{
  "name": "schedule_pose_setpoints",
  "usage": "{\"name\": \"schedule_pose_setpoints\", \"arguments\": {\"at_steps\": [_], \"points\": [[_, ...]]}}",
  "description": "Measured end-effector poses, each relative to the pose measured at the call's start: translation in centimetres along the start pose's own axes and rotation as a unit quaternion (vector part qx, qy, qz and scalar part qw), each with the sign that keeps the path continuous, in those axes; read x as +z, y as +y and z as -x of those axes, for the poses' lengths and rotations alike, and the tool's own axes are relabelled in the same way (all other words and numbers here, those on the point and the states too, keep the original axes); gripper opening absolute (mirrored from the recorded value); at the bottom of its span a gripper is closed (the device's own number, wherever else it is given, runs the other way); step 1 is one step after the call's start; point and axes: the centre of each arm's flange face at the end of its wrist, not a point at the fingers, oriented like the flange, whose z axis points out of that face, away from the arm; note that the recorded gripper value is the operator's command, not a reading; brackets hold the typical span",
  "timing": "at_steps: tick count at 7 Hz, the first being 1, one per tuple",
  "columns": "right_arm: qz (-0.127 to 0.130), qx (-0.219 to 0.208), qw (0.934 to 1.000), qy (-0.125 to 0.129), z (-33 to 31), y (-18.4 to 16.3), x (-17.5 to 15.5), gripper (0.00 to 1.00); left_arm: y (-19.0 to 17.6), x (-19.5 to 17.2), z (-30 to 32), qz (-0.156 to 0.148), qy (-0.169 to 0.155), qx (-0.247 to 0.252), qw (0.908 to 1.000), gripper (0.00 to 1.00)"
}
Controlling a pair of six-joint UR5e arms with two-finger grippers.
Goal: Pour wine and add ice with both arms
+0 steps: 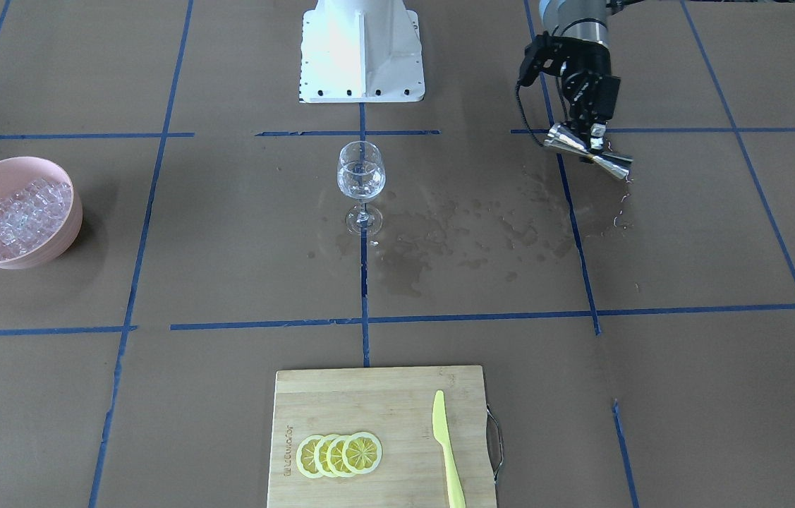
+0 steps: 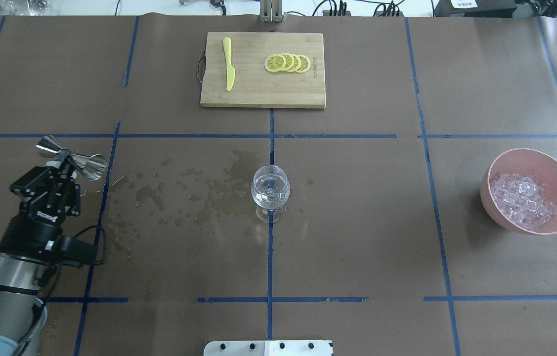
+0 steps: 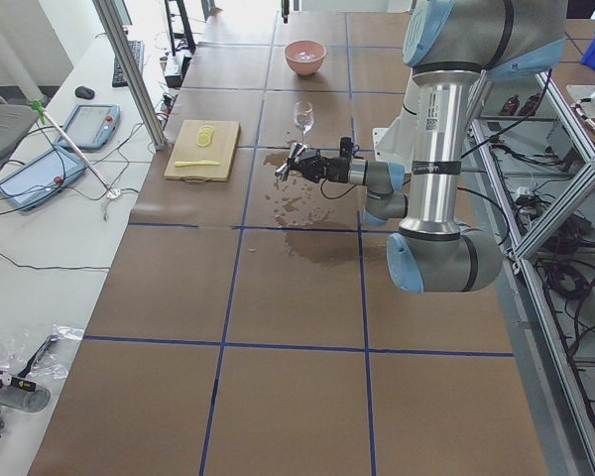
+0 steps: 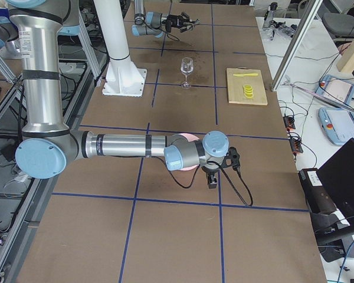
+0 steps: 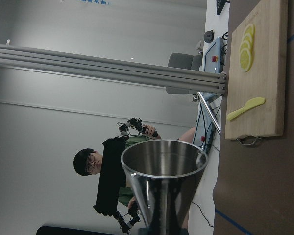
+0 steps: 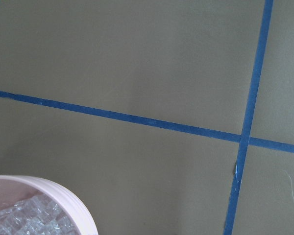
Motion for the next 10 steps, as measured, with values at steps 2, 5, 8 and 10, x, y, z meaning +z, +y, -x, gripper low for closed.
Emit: {"name": "schedule_pose_setpoints", "arguments": {"at_steps": [2,5,8,10], "points": [[-0.003,-0.004,1.0000,0.000,0.4,-0.1,-0.3,1.00,9.2,-2.4,1.6,-0.004,-0.005,-0.024,0.9997,0.00],[-0.005,-0.004,1.0000,0.000,0.6,-0.1,-0.5,1.00,11.9,-5.4,-0.6,-0.024,0.034,-0.306,0.9510,0.00],[-0.006,-0.007,1.0000,-0.001,0.8,-0.1,-0.6,1.00,9.9,-9.1,-3.6,-0.025,0.109,-0.513,0.8510,0.00],[-0.006,-0.007,1.0000,-0.001,0.8,0.0,-0.7,1.00,9.5,-10.5,-4.5,-0.018,0.134,-0.563,0.8155,0.00]]}}
